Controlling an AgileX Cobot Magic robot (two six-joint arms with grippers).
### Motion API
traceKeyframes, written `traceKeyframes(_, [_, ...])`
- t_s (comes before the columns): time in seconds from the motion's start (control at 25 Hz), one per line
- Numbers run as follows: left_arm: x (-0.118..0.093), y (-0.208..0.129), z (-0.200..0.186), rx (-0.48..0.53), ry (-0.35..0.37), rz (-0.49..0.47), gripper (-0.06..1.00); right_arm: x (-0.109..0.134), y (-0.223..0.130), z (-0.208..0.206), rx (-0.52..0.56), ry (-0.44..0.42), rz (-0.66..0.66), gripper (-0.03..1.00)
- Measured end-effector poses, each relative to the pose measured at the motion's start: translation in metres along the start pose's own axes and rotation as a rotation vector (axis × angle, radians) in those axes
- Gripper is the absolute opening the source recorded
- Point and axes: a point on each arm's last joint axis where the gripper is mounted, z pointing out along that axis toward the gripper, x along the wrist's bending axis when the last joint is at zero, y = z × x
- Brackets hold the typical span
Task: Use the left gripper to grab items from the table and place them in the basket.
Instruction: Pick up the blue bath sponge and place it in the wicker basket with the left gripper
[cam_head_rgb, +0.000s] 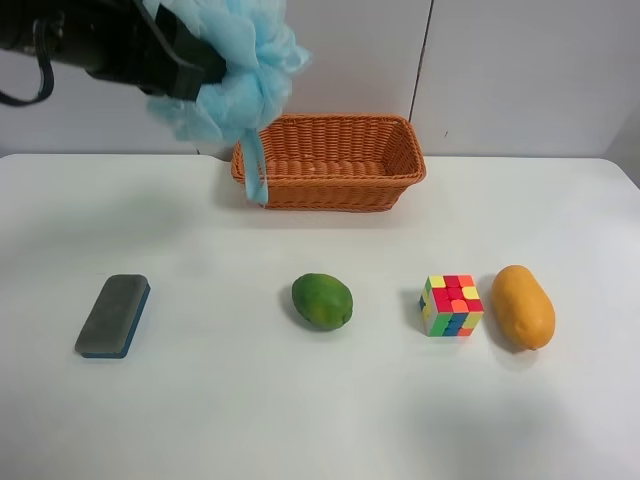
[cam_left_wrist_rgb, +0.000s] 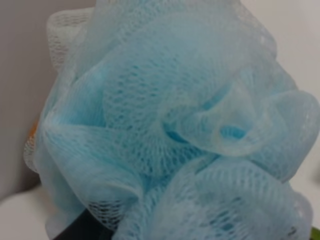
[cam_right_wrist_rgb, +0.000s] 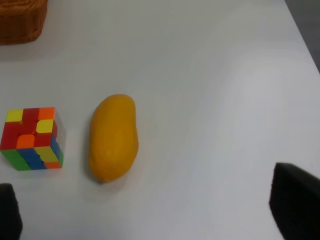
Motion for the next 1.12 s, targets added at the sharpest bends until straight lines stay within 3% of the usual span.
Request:
traceKeyframes(0.28, [0.012, 0.016, 0.068, 0.021, 0.009, 0.005, 0.33, 0.000, 0.000, 0.000, 0.000, 0.000, 0.000, 0.99])
traceKeyframes(0.76, [0.017, -0.021, 0.227, 0.124, -0.010, 0.007, 0.32, 0.000, 0.000, 0.000, 0.000, 0.000, 0.000, 0.99])
traceKeyframes(1.12, [0.012, -0.053, 0.269, 0.171, -0.017, 0.016, 0.32, 0.000, 0.000, 0.000, 0.000, 0.000, 0.000, 0.99])
